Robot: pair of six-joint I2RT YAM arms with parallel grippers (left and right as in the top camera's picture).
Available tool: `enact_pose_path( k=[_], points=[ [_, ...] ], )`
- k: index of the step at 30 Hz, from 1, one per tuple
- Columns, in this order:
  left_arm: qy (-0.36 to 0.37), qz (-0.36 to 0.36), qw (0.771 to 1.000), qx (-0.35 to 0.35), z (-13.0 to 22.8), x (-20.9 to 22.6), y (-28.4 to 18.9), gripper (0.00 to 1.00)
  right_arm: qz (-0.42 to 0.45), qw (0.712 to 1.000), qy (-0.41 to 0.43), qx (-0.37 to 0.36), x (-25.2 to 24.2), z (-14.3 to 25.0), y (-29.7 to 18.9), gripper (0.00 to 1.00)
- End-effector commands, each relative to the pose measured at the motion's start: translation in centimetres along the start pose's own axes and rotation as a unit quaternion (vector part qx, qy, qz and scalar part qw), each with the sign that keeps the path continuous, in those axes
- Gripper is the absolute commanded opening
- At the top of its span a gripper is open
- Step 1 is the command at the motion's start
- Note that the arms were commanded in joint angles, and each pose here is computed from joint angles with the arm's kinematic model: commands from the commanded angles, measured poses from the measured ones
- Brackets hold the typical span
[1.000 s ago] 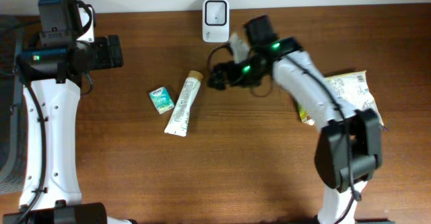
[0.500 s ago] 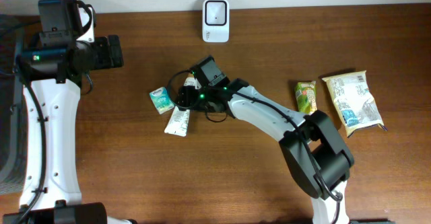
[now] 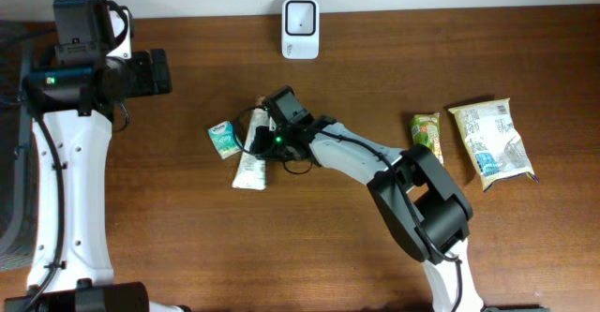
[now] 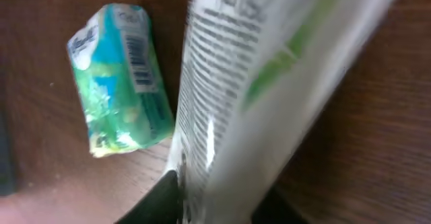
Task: Scan the item barcode
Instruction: 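Reach the right gripper to the white tube and grasp it, then lift the white tube and hold its barcode to the scanner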
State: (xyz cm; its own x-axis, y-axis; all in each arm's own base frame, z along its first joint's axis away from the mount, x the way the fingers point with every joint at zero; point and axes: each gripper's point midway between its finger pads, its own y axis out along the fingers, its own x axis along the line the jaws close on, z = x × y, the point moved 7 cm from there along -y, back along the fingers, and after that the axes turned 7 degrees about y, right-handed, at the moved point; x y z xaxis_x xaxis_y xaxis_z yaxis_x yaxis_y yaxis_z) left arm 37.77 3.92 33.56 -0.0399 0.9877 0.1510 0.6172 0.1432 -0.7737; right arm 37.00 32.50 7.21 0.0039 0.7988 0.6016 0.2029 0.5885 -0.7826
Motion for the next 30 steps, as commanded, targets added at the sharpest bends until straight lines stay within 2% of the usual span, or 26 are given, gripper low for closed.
enact_pose_path(
  k=[1,2,6,10,13,17,23,26,30],
  points=[
    [-0.007,-0.005,1.0,-0.009,-0.2,0.2,-0.7,0.99,-0.027,0.998,0.011,0.049,-1.5,0.1,0.2,0.08],
    [-0.007,-0.005,1.0,-0.009,-0.2,0.2,-0.7,0.99,-0.039,0.997,0.0,0.061,-1.7,0.0,-0.1,0.04],
    [-0.007,-0.005,1.0,-0.009,-0.2,0.2,-0.7,0.99,-0.121,0.987,-0.027,0.103,-2.8,-1.6,-2.4,0.04],
    [-0.007,-0.005,1.0,-0.01,-0.2,0.2,-0.7,0.99,-0.225,0.963,-0.097,0.115,-2.1,-2.8,-6.6,0.04],
    [-0.007,-0.005,1.0,-0.009,-0.2,0.2,-0.7,0.99,-0.278,0.939,-0.178,0.095,-0.7,-2.9,-12.9,0.04],
    [-0.007,-0.005,1.0,-0.009,-0.2,0.2,-0.7,0.99,-0.28,0.925,-0.253,0.049,0.6,-2.2,-19.7,0.04],
    [-0.007,-0.005,1.0,-0.009,-0.2,0.2,-0.7,0.99,-0.28,0.906,-0.313,-0.048,2.6,-0.8,-29.7,0.04],
    [-0.007,-0.005,1.0,-0.009,-0.2,0.2,-0.7,0.99,-0.282,0.894,-0.339,-0.078,3.8,0.5,-32.6,0.04],
    [-0.007,-0.005,1.0,-0.009,-0.2,0.2,-0.7,0.99,-0.284,0.888,-0.35,-0.089,4.3,1.1,-33.7,0.04]
  ],
)
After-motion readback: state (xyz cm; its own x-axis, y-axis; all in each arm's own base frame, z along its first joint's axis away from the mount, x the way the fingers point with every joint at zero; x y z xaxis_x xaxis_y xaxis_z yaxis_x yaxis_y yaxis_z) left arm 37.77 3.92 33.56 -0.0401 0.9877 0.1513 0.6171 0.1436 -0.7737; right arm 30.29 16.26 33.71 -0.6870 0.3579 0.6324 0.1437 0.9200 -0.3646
